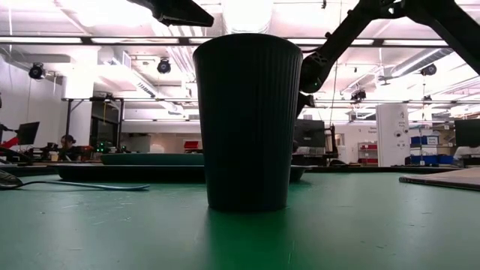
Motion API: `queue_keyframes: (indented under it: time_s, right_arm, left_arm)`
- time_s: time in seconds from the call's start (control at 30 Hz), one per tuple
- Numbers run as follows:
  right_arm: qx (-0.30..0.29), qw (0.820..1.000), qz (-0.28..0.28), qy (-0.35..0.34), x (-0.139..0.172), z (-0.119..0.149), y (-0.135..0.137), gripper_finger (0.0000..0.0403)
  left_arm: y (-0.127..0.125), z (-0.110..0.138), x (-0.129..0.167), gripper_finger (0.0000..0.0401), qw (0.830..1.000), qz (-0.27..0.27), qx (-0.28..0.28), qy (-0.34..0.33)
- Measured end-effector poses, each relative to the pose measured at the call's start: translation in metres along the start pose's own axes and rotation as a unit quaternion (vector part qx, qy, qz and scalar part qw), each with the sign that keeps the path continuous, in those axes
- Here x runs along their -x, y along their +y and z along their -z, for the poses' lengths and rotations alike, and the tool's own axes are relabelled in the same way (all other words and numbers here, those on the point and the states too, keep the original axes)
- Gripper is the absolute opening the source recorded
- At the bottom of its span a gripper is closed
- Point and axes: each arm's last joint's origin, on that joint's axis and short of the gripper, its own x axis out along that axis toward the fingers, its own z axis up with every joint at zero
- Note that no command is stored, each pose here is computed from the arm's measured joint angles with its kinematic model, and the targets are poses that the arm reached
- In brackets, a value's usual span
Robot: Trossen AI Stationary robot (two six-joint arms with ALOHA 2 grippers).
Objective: Pick and place plate/cup/fork/spoon on tray
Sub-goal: Put the pink fork on the black tray
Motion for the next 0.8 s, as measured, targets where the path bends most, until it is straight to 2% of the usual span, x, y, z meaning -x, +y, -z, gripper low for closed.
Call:
queue_keyframes:
  time_s: [0.53, 0.8]
  right_arm:
    - [0.002, 0.999, -0.005, -0.033, 0.0, -0.006, 0.0, 0.0008]
    - [0.021, 1.0, 0.007, 0.012, 0.008, -0.013, -0.005, 0.0008]
  left_arm:
    - [0.0, 0.0, 0.0, 0.0121, 1.0, 0.0, 0.0, 0.0]
    - [0.0, 0.0, 0.0, 0.0121, 1.0, 0.0, 0.0, 0.0]
